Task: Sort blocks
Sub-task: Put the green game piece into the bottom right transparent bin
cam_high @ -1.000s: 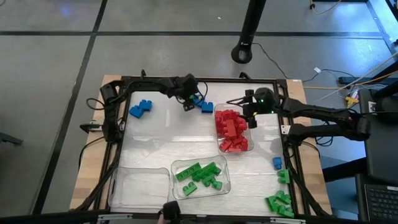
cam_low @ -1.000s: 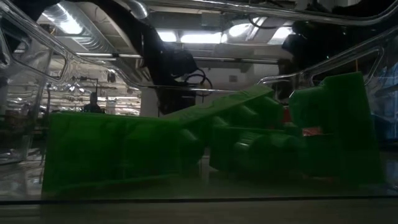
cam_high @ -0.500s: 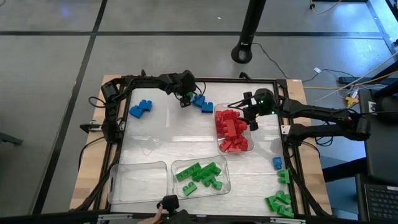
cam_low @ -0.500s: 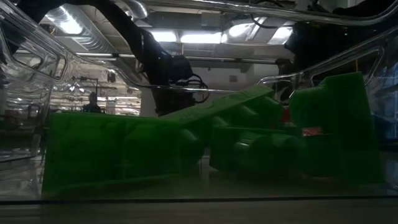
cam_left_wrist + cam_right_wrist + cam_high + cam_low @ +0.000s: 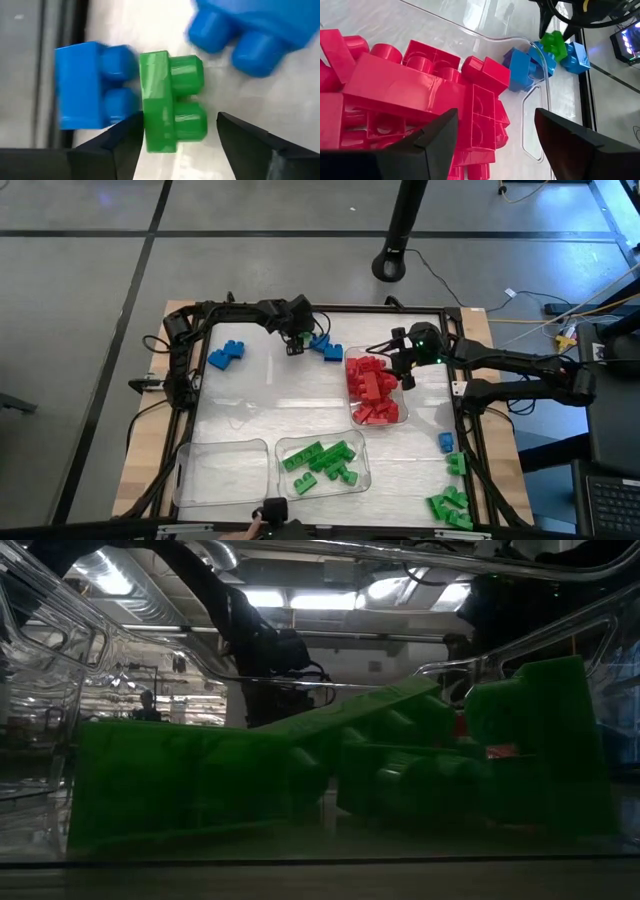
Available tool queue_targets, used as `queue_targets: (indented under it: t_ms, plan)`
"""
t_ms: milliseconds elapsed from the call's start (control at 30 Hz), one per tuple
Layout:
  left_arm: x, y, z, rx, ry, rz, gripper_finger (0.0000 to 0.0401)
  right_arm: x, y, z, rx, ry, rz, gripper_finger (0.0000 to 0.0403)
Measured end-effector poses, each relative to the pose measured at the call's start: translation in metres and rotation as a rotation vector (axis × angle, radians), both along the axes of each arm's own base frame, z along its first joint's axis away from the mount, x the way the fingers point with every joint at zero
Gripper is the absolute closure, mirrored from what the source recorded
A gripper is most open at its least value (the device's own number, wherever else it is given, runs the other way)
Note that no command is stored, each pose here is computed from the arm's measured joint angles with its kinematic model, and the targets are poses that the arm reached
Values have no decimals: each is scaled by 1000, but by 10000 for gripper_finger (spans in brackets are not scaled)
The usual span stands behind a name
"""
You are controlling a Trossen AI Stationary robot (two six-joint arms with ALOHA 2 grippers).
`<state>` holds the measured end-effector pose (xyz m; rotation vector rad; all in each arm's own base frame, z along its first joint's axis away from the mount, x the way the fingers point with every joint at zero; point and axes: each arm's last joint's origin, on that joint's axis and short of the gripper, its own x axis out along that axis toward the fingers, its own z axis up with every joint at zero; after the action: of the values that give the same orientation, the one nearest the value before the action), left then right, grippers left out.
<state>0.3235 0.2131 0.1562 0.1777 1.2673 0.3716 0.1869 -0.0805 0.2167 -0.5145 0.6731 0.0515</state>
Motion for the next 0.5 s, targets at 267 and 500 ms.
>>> queue_targets:
  t_ms: [267,500]
  plan:
    - [0,-2,-1,-54,-25,-10,185,0,0,0,0,0,0,141]
    - [2,-1,-4,-51,-37,34,185,0,0,0,0,-1,0,141]
